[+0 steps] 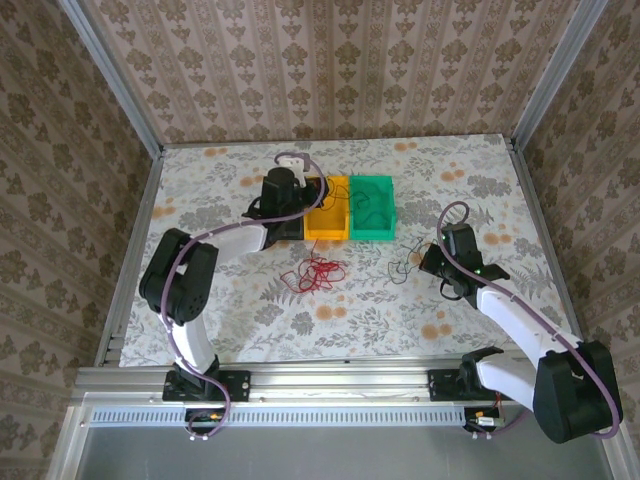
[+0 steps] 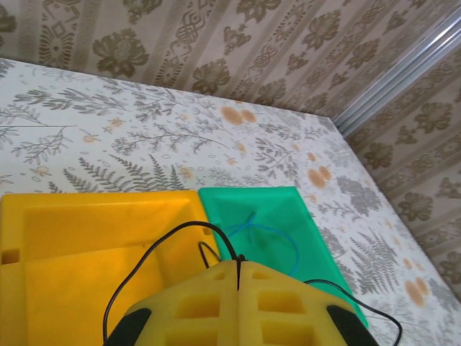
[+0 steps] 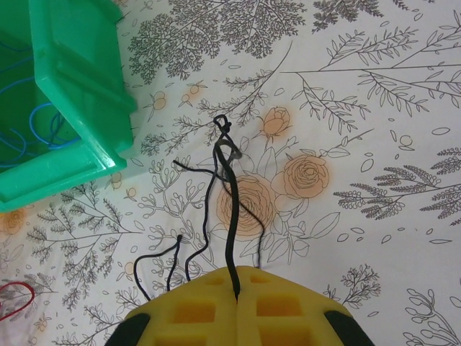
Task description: Untangle the cables
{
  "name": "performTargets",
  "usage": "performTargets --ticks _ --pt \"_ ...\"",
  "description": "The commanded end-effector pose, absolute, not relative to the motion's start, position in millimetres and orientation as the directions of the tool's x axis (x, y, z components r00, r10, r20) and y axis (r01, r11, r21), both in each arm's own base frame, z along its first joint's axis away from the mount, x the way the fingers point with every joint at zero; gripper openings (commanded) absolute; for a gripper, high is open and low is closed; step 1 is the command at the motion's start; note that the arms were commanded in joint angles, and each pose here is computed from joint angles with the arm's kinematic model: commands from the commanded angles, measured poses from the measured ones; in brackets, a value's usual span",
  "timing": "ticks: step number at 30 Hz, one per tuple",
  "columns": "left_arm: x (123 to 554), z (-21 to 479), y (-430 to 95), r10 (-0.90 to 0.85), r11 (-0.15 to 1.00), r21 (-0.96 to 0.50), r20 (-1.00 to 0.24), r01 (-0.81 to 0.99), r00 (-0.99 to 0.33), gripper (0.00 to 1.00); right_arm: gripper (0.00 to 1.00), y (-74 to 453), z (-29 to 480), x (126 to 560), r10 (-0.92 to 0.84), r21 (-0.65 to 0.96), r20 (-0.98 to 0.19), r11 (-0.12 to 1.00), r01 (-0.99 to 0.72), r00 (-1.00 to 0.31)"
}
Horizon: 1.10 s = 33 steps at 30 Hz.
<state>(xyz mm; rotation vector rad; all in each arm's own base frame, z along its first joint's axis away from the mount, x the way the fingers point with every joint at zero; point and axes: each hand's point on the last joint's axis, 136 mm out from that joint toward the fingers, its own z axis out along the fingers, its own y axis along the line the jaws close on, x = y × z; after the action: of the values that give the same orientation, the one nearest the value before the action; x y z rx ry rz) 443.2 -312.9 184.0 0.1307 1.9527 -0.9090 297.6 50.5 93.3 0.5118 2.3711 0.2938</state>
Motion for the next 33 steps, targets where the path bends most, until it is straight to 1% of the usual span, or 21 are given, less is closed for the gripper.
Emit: performTargets --ticks 1,3,4,5,6,7,9,12,15,18,20,22,25,29,33 --pt "455 202 -309 -0.267 0.778 -0.472 -0.846 0.416 -0.461 0.0 0.0 51 100 295 0.422 0.342 -0.582 0.903 0.261 -0.695" --pt "455 195 -307 -0.25 0.801 -0.451 -0.849 0.393 -0.465 0.0 0.0 53 99 295 0.422 0.349 -0.577 0.901 0.256 -0.699" --pt "456 191 -307 -0.238 0.811 -0.443 -0.847 0.383 -0.475 0.06 0.0 55 98 295 0.423 0.354 -0.573 0.9 0.254 -0.702" --pt "456 189 -309 -0.222 0.818 -0.432 -0.846 0.38 -0.484 0.15 0.0 56 97 296 0.422 0.357 -0.569 0.9 0.25 -0.706" --pt "455 187 -310 -0.198 0.83 -0.414 -0.845 0.374 -0.496 0.3 0.0 58 97 298 0.421 0.362 -0.562 0.899 0.246 -0.712" --pt "454 186 -311 -0.176 0.842 -0.394 -0.846 0.369 -0.503 0.42 0.0 60 96 300 0.42 0.366 -0.554 0.898 0.243 -0.719" --pt "455 189 -309 -0.154 0.865 -0.359 -0.854 0.35 -0.496 0.53 0.0 64 95 304 0.416 0.372 -0.541 0.898 0.236 -0.731" --pt "456 202 -298 -0.173 0.892 -0.34 -0.866 0.297 -0.469 0.63 0.01 68 94 311 0.413 0.372 -0.524 0.898 0.237 -0.745" --pt "456 218 -283 -0.212 0.906 -0.345 -0.871 0.243 -0.444 0.66 0.01 70 90 316 0.409 0.357 -0.501 0.9 0.248 -0.763" --pt "450 230 -265 -0.248 0.916 -0.353 -0.873 0.193 -0.421 0.68 0.05 72 81 319 0.402 0.33 -0.462 0.905 0.267 -0.79" --pt "445 233 -255 -0.265 0.914 -0.363 -0.871 0.179 -0.413 0.68 0.13 74 73 319 0.399 0.31 -0.428 0.908 0.283 -0.811" --pt "439 233 -243 -0.284 0.915 -0.373 -0.866 0.154 -0.411 0.68 0.27 75 67 317 0.401 0.285 -0.394 0.909 0.305 -0.827" --pt "429 230 -226 -0.307 0.914 -0.387 -0.858 0.124 -0.411 0.68 0.4 76 48 313 0.389 0.226 -0.336 0.918 0.327 -0.858" --pt "419 227 -205 -0.317 0.921 -0.379 -0.859 0.086 -0.401 0.68 0.49 86 35 309 0.346 0.174 -0.294 0.936 0.306 -0.891" --pt "414 225 -189 -0.324 0.926 -0.374 -0.862 0.056 -0.39 0.67 0.5 95 22 308 0.305 0.121 -0.269 0.952 0.282 -0.914"
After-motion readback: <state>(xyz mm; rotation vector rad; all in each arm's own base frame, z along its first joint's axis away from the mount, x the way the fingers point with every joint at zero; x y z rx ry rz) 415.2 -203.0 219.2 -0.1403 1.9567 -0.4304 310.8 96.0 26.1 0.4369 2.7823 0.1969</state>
